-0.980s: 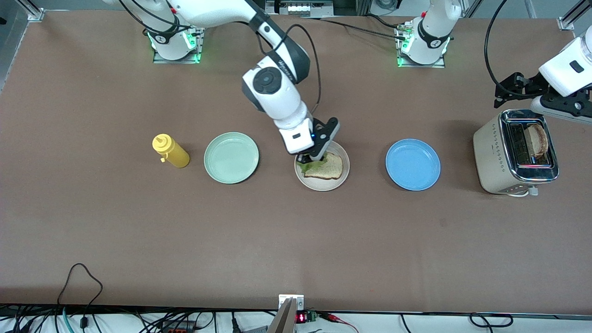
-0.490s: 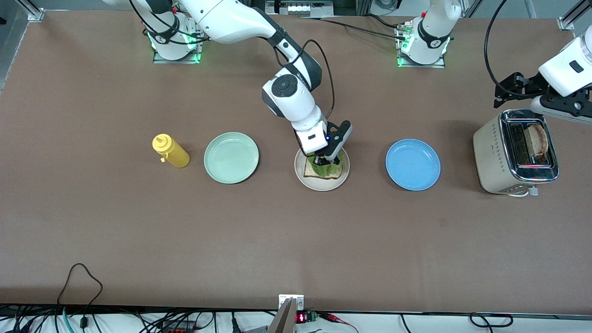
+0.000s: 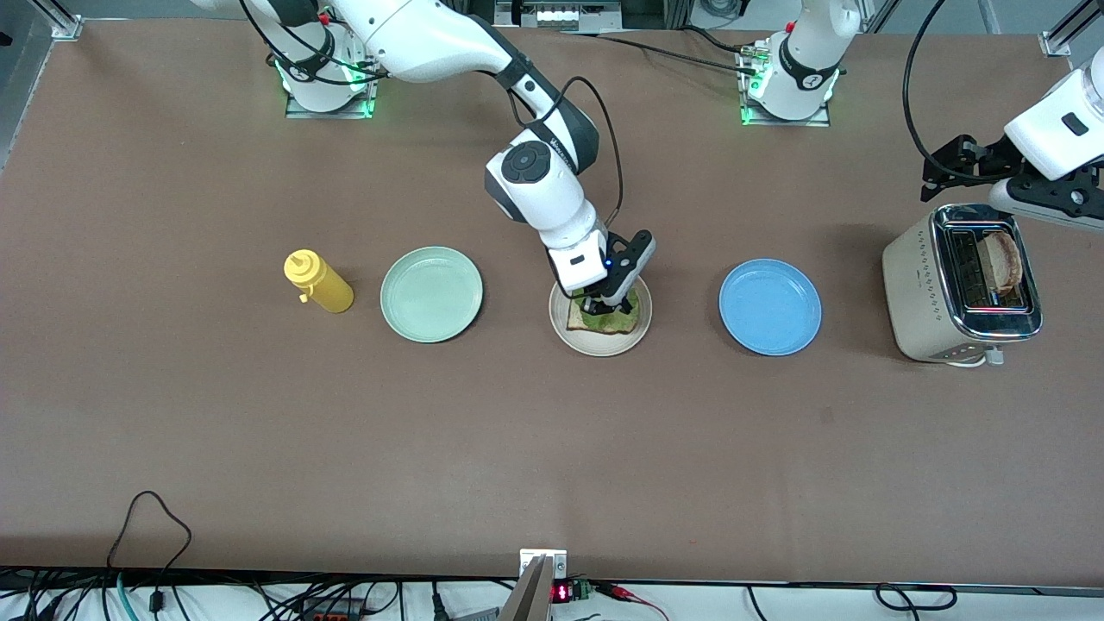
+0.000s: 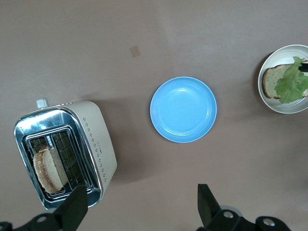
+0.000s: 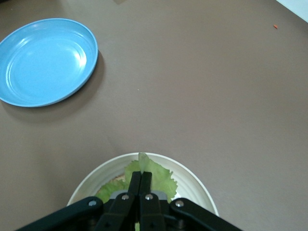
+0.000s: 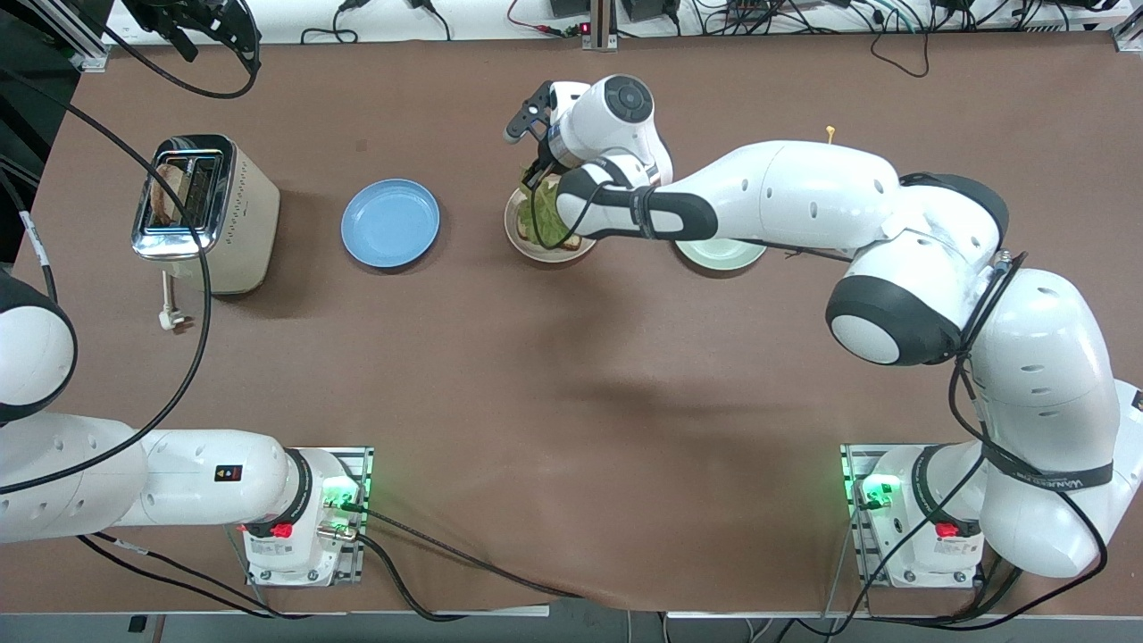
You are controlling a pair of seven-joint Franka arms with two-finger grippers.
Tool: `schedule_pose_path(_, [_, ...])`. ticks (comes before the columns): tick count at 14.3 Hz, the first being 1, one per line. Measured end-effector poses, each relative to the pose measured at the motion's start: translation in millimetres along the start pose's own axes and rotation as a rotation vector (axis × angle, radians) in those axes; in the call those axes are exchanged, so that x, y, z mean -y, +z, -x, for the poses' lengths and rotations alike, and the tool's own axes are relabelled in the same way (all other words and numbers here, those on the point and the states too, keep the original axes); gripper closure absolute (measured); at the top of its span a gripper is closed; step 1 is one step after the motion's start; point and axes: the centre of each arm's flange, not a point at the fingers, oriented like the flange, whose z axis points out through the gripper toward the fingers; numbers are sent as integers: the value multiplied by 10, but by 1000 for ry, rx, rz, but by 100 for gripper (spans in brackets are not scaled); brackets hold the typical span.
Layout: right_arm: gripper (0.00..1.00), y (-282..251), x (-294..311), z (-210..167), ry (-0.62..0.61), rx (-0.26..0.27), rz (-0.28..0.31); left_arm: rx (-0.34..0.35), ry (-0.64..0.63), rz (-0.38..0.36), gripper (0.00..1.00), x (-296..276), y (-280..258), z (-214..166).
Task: Make sandwich in beige plate with both arms
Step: 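Lower the lettuce onto the bread and open the right gripper, then withdraw the right gripper past the yellow bottle to its rest pose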
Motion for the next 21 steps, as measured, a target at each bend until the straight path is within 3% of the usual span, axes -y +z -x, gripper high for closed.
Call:
schedule_pose_path(6, [96, 14, 40, 7, -35, 19, 9, 0, 0, 0, 0, 0, 0, 0])
schedule_pose_path(10, [61, 14, -9, 8, -22, 4, 18, 0, 0, 0, 0, 0, 0, 0])
schedule_pose_path(13, [31, -123, -323, 21, 28, 80, 15, 0, 0, 0, 0, 0, -1, 0])
schedule_pose_path(16, [4, -737, -957, -70, 106, 157, 14, 0, 1, 0, 0, -3, -1, -1])
schedule_pose_path(17, [0, -989, -1151, -81, 132, 182, 10, 0, 1, 0, 0, -4, -2, -1])
schedule_pose_path(21, [0, -1837, -1711, 21, 229, 298, 19, 0, 1, 0, 0, -4, -2, -1])
